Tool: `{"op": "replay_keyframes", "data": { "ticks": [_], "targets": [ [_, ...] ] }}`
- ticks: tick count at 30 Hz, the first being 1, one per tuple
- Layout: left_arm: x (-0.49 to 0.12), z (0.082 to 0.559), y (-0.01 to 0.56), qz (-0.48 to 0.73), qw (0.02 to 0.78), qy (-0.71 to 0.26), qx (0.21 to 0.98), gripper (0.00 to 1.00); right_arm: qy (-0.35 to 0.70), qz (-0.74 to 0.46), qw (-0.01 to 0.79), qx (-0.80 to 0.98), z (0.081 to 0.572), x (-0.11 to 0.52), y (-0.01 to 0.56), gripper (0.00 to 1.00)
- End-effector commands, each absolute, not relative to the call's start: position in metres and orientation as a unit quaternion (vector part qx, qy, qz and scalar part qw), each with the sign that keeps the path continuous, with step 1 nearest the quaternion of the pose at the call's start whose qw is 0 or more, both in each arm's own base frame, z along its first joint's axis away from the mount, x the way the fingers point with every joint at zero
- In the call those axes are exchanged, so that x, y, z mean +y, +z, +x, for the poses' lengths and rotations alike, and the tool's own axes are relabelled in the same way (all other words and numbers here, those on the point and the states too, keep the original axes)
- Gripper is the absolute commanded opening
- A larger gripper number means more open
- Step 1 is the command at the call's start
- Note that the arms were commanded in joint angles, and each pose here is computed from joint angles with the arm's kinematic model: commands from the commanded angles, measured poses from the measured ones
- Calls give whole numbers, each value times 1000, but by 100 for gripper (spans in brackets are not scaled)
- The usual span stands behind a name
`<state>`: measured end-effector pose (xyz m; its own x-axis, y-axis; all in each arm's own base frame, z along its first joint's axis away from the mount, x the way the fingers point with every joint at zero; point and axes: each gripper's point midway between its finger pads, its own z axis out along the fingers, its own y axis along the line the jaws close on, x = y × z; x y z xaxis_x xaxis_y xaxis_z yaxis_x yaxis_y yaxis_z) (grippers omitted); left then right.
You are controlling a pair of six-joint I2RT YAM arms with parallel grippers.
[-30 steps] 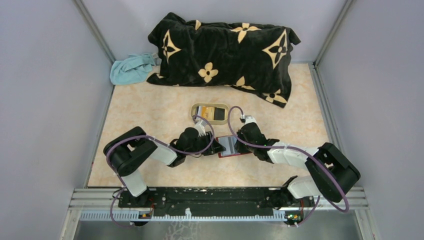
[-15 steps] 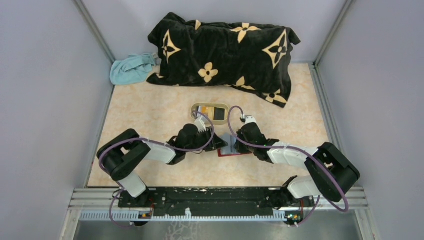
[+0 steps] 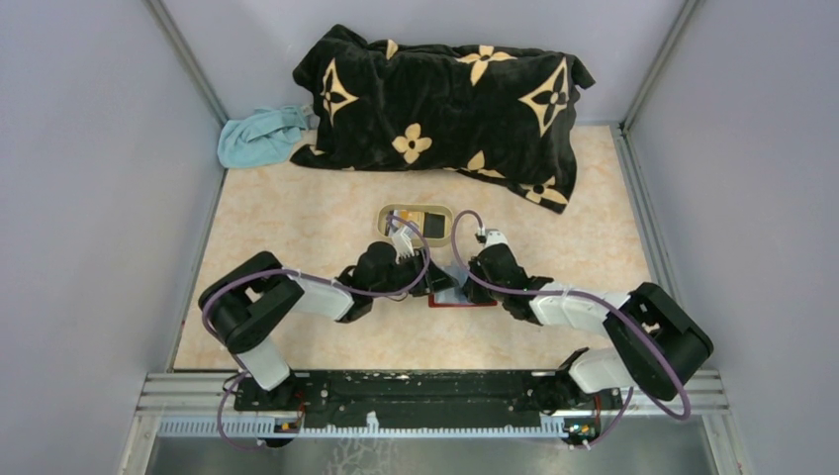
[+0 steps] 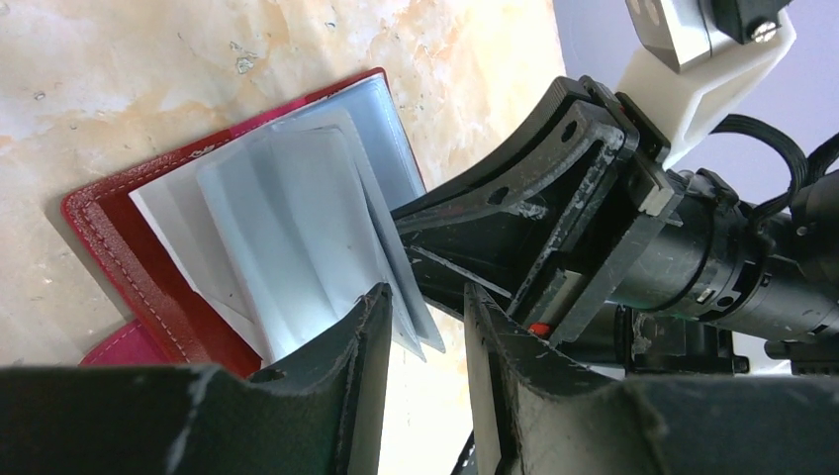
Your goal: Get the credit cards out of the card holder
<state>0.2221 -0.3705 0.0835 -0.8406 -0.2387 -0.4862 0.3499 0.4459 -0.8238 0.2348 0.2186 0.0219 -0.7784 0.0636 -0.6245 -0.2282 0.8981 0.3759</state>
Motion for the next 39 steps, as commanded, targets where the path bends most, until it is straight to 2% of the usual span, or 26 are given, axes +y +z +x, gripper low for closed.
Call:
{"op": "replay_keyframes", "data": {
  "ticks": [1,10,16,24,29,39],
  "targets": [
    [-383,223,93,47,283,-543,790,39,221,-41,331,917,228,213,27,0],
    [-391,224,94,54,280,-545,789,39,229,-35,365,902,230,207,60,0],
    [-394,224,92,58,277,-543,791,39,228,-25,395,890,233,200,83,29],
    [-396,224,88,59,274,-542,793,39,237,-26,410,880,234,201,99,40],
    [-396,225,86,58,273,-538,795,39,251,-38,409,876,233,206,105,43],
    [-395,223,80,59,268,-535,799,39,255,-36,418,871,233,205,113,43]
  ]
}}
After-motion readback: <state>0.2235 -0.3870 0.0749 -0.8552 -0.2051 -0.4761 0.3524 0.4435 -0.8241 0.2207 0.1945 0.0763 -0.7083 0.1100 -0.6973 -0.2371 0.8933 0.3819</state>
